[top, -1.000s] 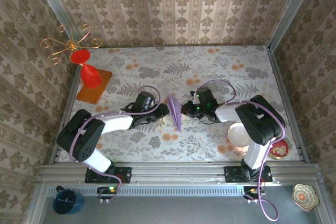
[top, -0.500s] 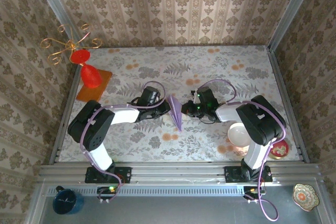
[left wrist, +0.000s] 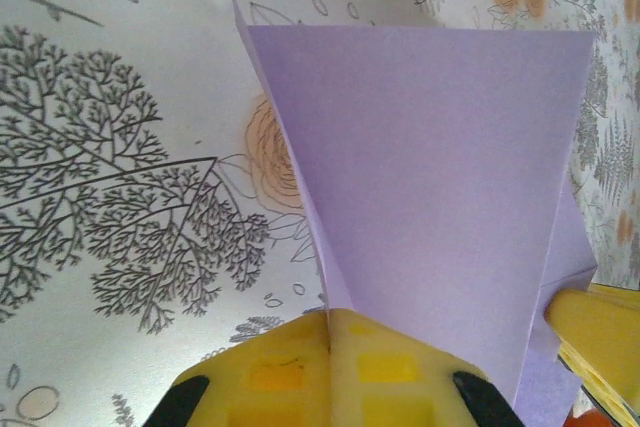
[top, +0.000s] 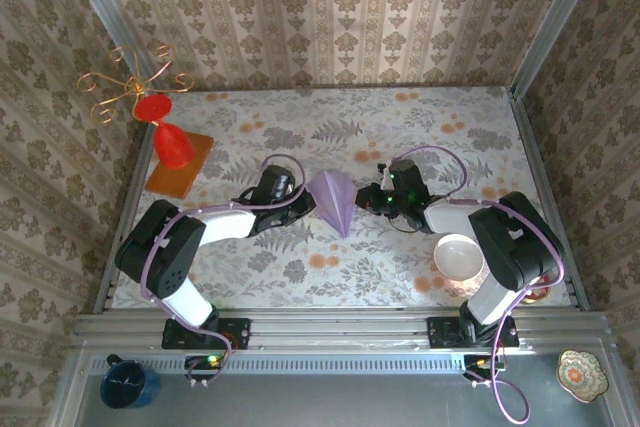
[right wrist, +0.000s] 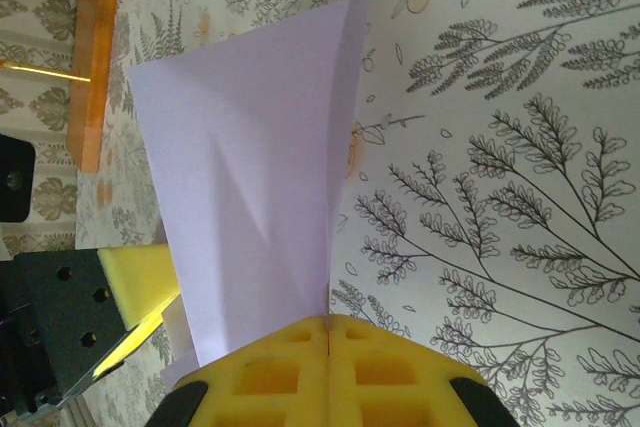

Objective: Fold a paper plane with a square sheet of paper (pick it up from the middle)
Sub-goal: Move the paper plane to the top-center of the table.

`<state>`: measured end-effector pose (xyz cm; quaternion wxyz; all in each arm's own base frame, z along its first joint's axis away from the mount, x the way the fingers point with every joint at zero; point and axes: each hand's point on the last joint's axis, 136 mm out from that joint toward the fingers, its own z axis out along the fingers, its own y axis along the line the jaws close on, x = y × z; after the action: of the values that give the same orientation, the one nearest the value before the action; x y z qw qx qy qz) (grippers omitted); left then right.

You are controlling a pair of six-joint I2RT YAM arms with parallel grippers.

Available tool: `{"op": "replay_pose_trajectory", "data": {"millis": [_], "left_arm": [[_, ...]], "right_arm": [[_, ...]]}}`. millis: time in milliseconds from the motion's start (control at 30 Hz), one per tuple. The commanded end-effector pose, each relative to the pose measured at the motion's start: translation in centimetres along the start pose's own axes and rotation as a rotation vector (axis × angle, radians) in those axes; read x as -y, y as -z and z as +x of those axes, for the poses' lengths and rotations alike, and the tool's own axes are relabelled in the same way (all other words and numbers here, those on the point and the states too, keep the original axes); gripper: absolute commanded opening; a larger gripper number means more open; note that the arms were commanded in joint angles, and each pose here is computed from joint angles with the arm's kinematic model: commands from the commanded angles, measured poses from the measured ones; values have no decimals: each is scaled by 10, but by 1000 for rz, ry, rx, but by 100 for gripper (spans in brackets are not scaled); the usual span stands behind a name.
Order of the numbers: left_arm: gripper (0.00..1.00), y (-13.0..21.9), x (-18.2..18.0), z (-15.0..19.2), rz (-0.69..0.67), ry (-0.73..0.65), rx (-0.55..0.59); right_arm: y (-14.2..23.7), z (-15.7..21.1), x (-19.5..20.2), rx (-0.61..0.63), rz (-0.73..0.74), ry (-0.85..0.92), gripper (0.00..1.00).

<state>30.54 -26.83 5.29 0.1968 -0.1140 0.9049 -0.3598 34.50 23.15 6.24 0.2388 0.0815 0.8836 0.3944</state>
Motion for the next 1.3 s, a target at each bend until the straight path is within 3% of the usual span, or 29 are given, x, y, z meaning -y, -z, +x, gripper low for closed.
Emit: {"op": "replay_pose_trajectory", "data": {"millis": [0,400,500,667,767,1133,1267], "left_arm": [[1,1,-8,0,-11,13,18],[2,-11,-16,13,-18,33,-12],[2,-12,-16,12,-18,29,-12],[2,-11,-8,10,2,12,-17],[2,-9,-2,9,16,3,-17],[2,-6,4,8,34,-5,-22],[2,-6,5,8,39,-7,-24]], "right_arm": [[-3,5,16,-2,50,-24,0],[-13,22,33,-80,85,-71,1],[-9,20,28,-90,89,-57,9],[11,11,8,-69,82,9,33],[24,13,3,-65,103,50,40],[12,52,-15,-182,141,153,40],[-3,58,-21,-219,140,173,31]]}}
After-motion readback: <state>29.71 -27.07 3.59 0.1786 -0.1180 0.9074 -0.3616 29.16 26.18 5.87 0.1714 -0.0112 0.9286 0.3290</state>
